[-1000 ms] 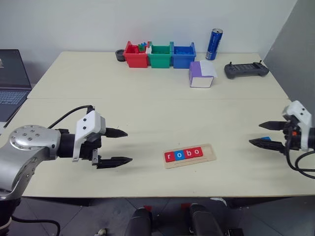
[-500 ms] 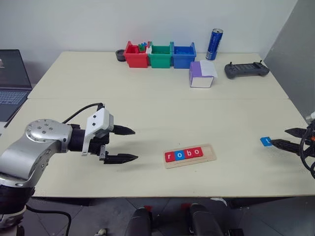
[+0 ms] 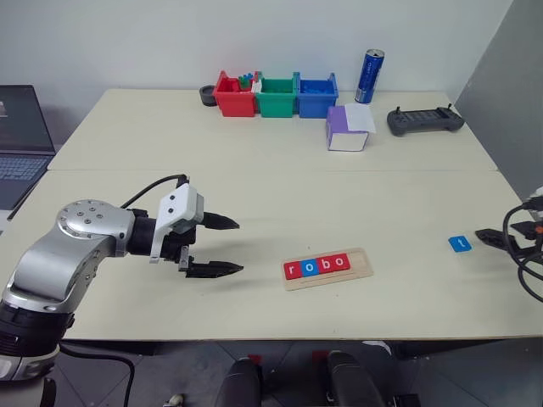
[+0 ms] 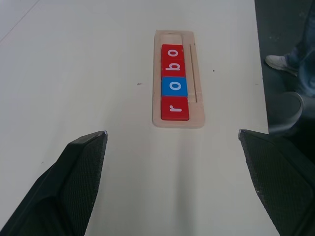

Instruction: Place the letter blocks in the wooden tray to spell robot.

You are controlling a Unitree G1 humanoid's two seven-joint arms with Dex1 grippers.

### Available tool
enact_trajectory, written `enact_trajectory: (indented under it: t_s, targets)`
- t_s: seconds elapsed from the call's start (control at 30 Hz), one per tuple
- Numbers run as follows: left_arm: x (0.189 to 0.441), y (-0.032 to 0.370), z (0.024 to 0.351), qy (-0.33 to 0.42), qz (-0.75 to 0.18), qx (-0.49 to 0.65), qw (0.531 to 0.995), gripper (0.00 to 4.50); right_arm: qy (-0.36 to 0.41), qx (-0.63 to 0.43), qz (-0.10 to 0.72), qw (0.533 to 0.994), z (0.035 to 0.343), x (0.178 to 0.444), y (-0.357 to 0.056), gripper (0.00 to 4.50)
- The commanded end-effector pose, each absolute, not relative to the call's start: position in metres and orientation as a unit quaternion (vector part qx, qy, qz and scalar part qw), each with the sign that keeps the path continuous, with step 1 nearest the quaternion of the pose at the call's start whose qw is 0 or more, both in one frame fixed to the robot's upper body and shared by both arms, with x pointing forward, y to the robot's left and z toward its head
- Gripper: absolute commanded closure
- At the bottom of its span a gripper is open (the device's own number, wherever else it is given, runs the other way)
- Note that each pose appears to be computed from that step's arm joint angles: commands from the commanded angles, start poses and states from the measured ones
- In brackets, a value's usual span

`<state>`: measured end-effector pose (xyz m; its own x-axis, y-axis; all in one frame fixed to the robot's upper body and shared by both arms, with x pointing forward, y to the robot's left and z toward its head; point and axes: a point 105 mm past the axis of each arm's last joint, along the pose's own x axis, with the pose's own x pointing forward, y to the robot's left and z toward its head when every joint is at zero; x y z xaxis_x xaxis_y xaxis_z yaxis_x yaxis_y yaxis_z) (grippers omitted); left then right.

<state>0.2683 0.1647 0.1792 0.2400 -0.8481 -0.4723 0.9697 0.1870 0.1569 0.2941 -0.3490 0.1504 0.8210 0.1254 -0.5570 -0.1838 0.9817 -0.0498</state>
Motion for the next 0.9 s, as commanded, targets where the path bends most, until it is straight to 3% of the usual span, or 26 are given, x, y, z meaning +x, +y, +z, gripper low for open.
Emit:
enact_trajectory:
  t_s: [0.03,0.13,0.47,0.9]
  targets:
    - [0.265,0.166,0.189,0.125,-0.596,0.232,0.758,0.0,0.27,-0.054,0.073,0.959,0.158,0.301,-0.353,0.04]
    - [0.264,0.167,0.19,0.123,-0.592,0.229,0.763,0.0,0.263,-0.046,0.098,0.959,0.159,0.306,-0.345,0.04]
    - [0.261,0.17,0.19,0.129,-0.585,0.227,0.768,0.0,0.307,-0.063,0.068,0.947,0.146,0.304,-0.362,0.04]
    - [0.258,0.171,0.19,0.131,-0.58,0.228,0.771,0.0,0.296,-0.064,0.081,0.95,0.149,0.316,-0.353,0.04]
